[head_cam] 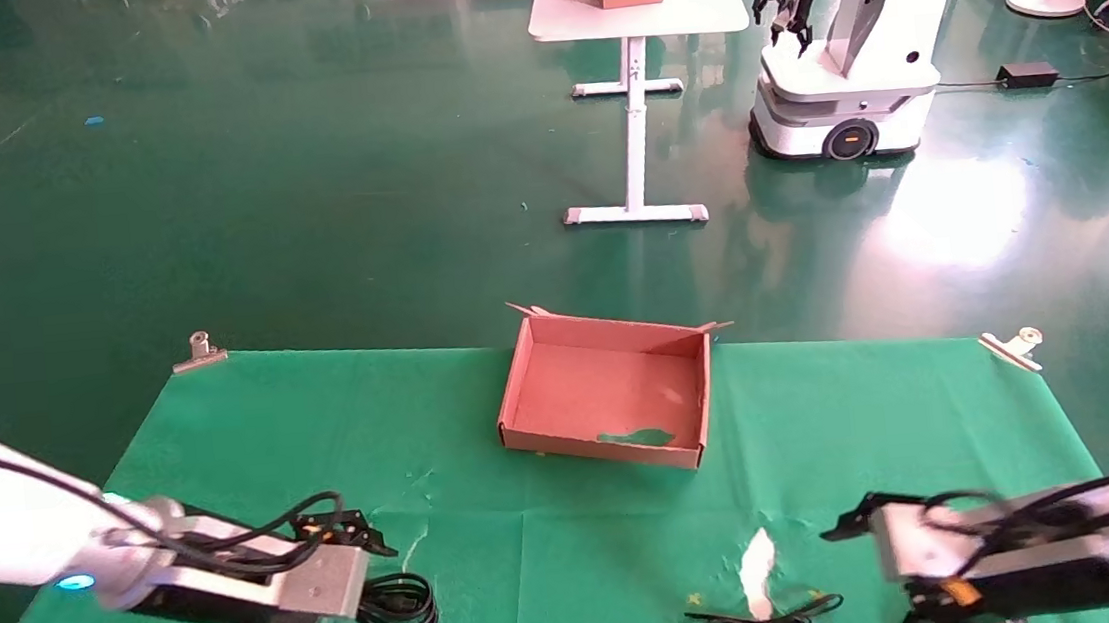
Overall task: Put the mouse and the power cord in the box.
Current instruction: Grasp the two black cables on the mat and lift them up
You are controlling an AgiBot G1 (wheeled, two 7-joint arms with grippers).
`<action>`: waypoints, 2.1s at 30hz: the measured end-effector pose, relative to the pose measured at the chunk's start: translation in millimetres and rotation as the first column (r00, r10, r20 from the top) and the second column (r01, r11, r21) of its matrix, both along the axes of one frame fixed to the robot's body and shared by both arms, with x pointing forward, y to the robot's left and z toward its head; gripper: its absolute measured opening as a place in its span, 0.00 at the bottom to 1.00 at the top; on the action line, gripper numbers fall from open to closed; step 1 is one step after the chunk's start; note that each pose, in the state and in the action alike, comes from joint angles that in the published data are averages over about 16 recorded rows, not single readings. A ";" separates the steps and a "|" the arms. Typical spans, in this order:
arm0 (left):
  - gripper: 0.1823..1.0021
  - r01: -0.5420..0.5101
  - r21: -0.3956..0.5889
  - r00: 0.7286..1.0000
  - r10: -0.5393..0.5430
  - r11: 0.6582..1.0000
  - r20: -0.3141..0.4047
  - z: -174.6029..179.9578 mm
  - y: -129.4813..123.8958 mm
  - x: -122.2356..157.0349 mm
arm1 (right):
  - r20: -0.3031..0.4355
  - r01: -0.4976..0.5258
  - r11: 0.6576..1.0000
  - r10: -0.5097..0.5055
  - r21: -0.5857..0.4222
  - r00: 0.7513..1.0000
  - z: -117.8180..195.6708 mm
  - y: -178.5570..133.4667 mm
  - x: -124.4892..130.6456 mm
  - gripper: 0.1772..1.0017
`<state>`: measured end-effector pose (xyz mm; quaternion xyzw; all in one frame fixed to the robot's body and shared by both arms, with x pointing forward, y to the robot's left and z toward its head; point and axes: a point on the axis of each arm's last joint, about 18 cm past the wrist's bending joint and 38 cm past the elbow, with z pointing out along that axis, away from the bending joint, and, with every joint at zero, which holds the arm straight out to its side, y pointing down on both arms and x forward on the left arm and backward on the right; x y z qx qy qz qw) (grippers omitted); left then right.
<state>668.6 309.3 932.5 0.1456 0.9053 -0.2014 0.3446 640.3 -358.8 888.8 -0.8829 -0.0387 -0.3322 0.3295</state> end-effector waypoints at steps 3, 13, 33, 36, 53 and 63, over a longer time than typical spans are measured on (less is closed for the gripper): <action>1.00 -0.032 0.031 0.999 0.031 0.999 0.017 -6.7 2.2 15.5 | 0.002 0.005 0.999 -0.005 -0.053 1.000 -10.7 7.1 16.0 1.00; 1.00 -0.115 0.087 0.992 0.109 0.990 0.066 -22.6 12.7 42.5 | 0.019 -0.012 0.989 0.015 -0.144 1.000 -29.3 26.6 42.9 1.00; 0.99 -0.144 0.105 0.989 0.140 0.984 0.048 -29.3 29.3 41.0 | 0.029 -0.027 0.984 0.033 -0.178 0.999 -36.1 27.9 47.8 0.98; 0.98 -0.144 0.105 0.989 0.140 0.984 0.047 -29.2 29.5 40.7 | 0.029 -0.027 0.983 0.033 -0.179 0.999 -36.1 27.9 47.8 0.96; 0.74 -0.143 0.104 0.989 0.139 0.984 0.051 -29.6 28.2 41.7 | 0.030 -0.031 0.984 0.037 -0.176 0.999 -35.7 28.1 47.2 0.62; 0.46 -0.143 0.103 0.989 0.139 0.984 0.052 -29.6 28.1 41.8 | 0.030 -0.032 0.984 0.038 -0.175 0.999 -35.6 28.3 47.0 0.34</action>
